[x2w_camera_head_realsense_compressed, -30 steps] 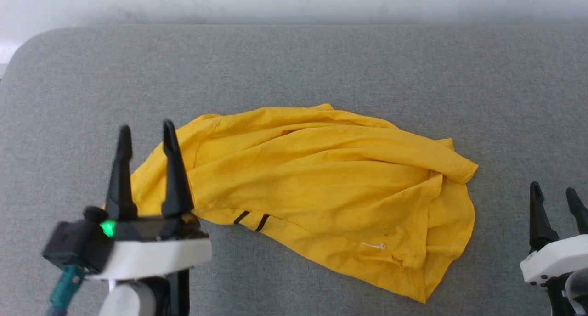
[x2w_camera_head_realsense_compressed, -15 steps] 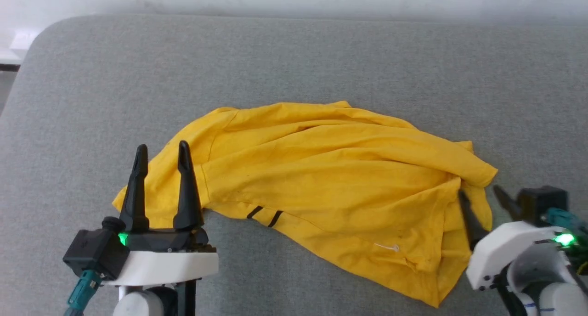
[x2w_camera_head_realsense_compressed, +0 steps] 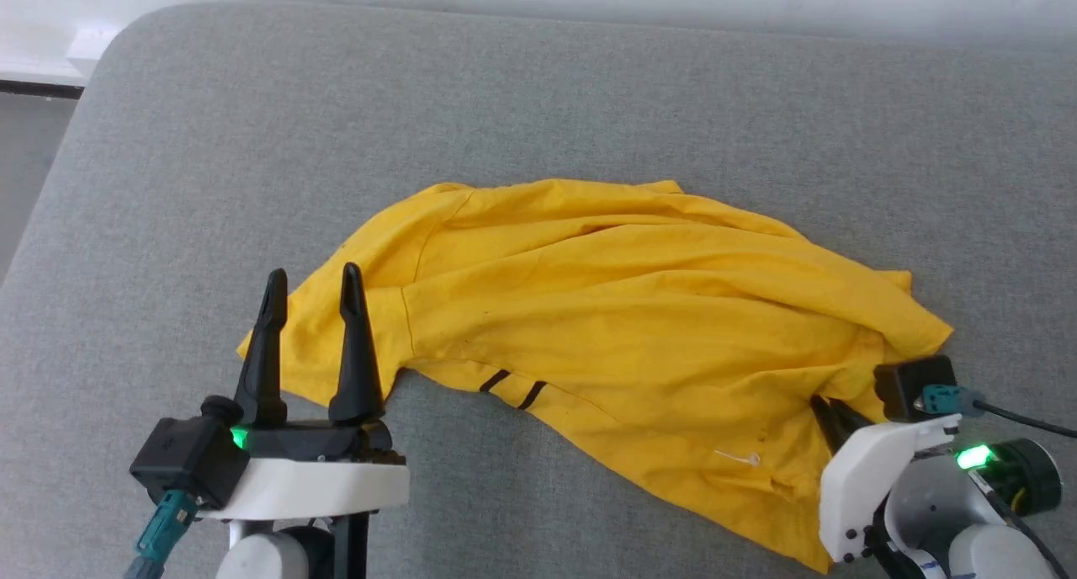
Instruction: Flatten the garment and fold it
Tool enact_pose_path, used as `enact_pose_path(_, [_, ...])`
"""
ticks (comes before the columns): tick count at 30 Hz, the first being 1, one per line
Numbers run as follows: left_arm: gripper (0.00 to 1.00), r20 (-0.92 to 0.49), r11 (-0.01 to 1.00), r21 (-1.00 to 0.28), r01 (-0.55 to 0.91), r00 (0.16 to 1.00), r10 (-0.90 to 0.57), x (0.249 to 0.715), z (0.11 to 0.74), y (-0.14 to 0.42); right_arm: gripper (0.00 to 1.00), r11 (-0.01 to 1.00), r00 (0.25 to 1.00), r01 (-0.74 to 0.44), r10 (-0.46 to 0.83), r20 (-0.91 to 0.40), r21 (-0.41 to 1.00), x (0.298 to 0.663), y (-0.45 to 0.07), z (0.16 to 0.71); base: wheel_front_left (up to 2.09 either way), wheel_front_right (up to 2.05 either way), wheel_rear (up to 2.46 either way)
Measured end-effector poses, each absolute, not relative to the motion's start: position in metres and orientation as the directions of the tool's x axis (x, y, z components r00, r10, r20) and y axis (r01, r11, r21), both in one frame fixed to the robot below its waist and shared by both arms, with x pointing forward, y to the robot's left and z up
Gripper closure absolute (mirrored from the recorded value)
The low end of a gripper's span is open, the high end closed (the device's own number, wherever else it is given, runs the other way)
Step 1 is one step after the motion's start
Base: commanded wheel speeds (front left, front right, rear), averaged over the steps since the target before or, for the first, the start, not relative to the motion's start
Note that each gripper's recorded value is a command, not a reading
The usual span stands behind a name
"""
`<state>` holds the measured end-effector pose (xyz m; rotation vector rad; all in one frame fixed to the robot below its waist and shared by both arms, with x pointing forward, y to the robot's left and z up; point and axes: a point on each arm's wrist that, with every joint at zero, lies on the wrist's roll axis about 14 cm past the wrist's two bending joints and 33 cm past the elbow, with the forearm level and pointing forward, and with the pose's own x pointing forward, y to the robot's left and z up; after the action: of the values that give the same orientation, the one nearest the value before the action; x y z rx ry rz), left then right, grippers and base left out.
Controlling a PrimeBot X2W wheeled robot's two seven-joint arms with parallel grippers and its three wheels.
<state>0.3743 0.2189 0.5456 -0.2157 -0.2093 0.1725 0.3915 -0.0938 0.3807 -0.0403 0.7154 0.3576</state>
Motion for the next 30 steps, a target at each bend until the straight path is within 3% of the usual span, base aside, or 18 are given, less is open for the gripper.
enact_pose_path(7, [0.00, 0.175, 0.964, -0.237, -0.116, 0.971, 0.160, 0.379, 0.541, 0.209, 1.00, 0.899, 0.685, -0.403, 0.421, -0.594, 0.172, 0.398, -0.071, 0.412, 0.00, 0.00, 0.00])
enact_pose_path(9, [0.00, 0.175, 0.965, -0.241, -0.098, 0.974, 0.143, 0.381, 0.540, 0.203, 1.00, 0.843, 0.594, -0.496, 0.504, -0.627, 0.208, 0.380, -0.052, 0.417, 0.00, 0.00, 0.00])
enact_pose_path(12, [0.00, 0.185, 0.966, -0.250, -0.066, 0.976, 0.114, 0.385, 0.543, 0.194, 1.00, 0.753, 0.392, -0.594, 0.579, -0.715, 0.284, 0.334, -0.044, 0.414, 0.00, 0.00, 0.00])
enact_pose_path(18, [0.00, 0.176, 0.963, -0.268, -0.035, 0.981, 0.085, 0.387, 0.540, 0.184, 1.00, 0.749, 0.151, -0.564, 0.507, -0.849, 0.347, 0.269, -0.087, 0.396, 0.00, 0.00, 0.00])
enact_pose_path(22, [0.00, 0.164, 0.961, -0.274, -0.036, 0.983, 0.084, 0.386, 0.536, 0.184, 1.00, 0.738, 0.003, -0.534, 0.490, -0.872, 0.413, 0.229, -0.096, 0.389, 0.00, 0.00, 0.00])
enact_pose_path(23, [0.00, 0.164, 0.961, -0.274, -0.035, 0.983, 0.083, 0.386, 0.536, 0.184, 0.67, 0.736, -0.004, -0.531, 0.494, -0.869, 0.420, 0.225, -0.096, 0.389, 0.00, 0.00, 0.00])
enact_pose_path(24, [0.00, 0.163, 0.960, -0.277, -0.036, 0.983, 0.084, 0.385, 0.536, 0.185, 0.18, 0.736, 0.012, -0.532, 0.501, -0.866, 0.418, 0.227, -0.095, 0.392, 0.00, 0.00, 0.00])
enact_pose_path(25, [0.00, 0.163, 0.960, -0.279, -0.038, 0.983, 0.086, 0.385, 0.536, 0.185, 0.00, 0.739, 0.035, -0.536, 0.503, -0.863, 0.409, 0.231, -0.095, 0.394, 0.00, 0.00, 0.00])
enact_pose_path(30, [0.00, 0.162, 0.959, -0.279, -0.046, 0.982, 0.094, 0.380, 0.536, 0.188, 0.00, 0.743, 0.197, -0.551, 0.559, -0.805, 0.381, 0.263, -0.081, 0.415, 0.00, 0.00, 0.00])
